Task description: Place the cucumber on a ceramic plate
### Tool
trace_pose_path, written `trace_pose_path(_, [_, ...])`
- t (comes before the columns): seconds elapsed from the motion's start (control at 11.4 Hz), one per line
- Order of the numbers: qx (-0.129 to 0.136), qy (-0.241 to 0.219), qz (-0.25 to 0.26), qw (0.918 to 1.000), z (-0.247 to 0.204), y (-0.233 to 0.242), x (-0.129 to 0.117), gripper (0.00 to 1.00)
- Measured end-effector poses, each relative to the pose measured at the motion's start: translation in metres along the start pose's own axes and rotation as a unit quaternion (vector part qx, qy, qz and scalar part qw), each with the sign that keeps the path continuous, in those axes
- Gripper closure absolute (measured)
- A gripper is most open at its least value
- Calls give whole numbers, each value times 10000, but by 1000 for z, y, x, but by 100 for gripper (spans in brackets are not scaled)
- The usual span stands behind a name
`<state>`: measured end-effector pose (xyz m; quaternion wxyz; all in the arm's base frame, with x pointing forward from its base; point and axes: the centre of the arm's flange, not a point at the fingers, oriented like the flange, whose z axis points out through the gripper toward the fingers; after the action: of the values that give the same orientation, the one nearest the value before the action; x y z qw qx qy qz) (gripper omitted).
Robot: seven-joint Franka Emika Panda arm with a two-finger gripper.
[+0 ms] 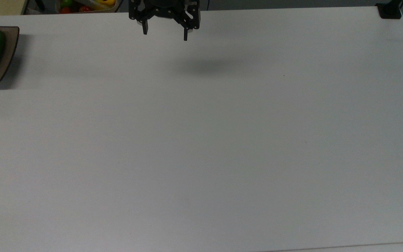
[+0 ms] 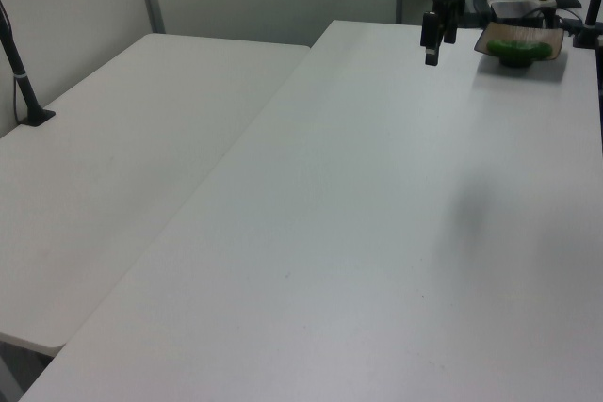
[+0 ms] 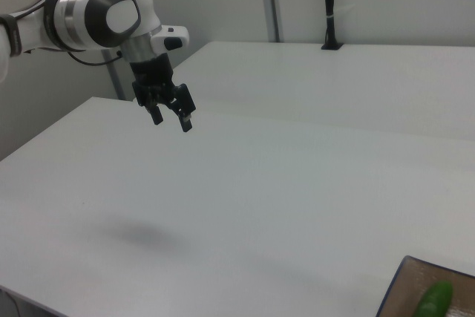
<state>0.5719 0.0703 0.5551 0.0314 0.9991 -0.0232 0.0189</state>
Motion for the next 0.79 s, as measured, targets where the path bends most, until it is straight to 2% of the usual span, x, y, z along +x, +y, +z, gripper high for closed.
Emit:
trace_pose_path(0.44, [-3,-27,-542,9985,3,0,-1,0])
trace_pose_path(0.79, [-22,-92,-717,9974,9,-16,-5,0])
